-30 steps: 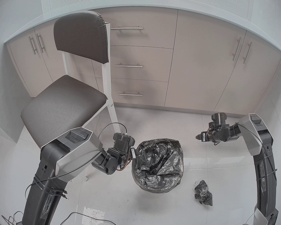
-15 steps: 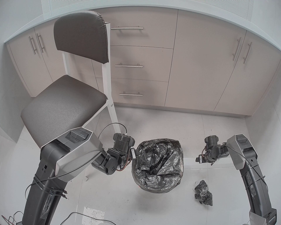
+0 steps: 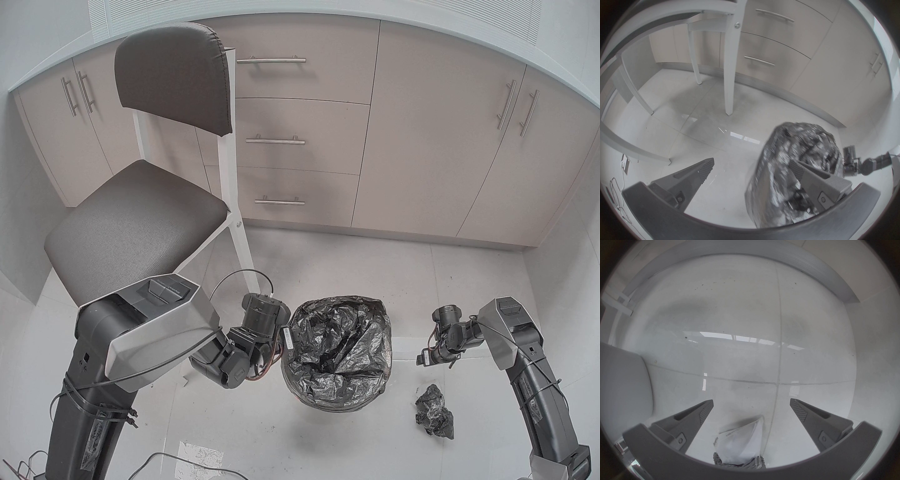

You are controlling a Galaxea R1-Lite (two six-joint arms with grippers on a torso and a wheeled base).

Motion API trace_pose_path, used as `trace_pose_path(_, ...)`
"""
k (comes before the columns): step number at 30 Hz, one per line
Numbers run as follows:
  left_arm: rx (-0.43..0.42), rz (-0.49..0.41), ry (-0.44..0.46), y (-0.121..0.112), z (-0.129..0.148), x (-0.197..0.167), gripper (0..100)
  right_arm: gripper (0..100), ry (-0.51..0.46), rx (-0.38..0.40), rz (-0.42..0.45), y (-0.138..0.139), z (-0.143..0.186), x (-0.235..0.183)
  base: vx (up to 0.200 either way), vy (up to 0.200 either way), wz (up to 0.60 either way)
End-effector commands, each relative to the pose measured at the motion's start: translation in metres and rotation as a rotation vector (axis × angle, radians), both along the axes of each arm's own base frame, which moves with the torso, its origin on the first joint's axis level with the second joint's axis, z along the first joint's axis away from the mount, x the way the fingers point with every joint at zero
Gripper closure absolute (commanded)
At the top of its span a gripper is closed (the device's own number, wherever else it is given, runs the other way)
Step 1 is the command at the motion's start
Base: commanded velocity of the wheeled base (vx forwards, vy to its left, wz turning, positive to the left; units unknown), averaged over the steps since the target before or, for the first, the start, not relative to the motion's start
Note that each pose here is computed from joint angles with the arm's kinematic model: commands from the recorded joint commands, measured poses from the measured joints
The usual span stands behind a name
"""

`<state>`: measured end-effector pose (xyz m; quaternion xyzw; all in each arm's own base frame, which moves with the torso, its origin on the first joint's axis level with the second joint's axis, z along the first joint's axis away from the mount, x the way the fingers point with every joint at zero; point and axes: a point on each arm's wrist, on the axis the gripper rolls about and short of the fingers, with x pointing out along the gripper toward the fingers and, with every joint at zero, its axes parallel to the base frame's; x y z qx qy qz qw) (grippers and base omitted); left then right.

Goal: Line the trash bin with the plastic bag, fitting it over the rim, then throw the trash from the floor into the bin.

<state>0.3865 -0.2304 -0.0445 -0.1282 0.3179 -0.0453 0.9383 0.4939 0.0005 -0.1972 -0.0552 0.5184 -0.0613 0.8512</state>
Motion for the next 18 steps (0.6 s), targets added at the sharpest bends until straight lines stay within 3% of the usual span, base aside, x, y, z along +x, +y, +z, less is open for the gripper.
trace_pose_path(1,-0.015,-0.087,-0.018,-0.016,0.03,-0.048,0,0,0.016,-0.024,0.053,0.001,-0.003,-0.001,0.0,0.0,0.0)
trace_pose_path(6,-0.03,-0.159,-0.026,-0.005,0.038,-0.111,0,0,0.084,-0.024,0.076,0.002,-0.006,-0.007,0.0,0.0,0.0)
trace_pose_path(11,-0.053,-0.2,-0.051,0.012,0.044,-0.15,0,0,0.181,-0.025,0.091,0.003,-0.009,-0.016,0.0,0.0,0.0)
trace_pose_path(18,-0.098,-0.184,-0.063,0.021,0.026,-0.161,0,0,0.359,0.022,0.122,0.008,-0.013,-0.034,0.0,0.0,0.0)
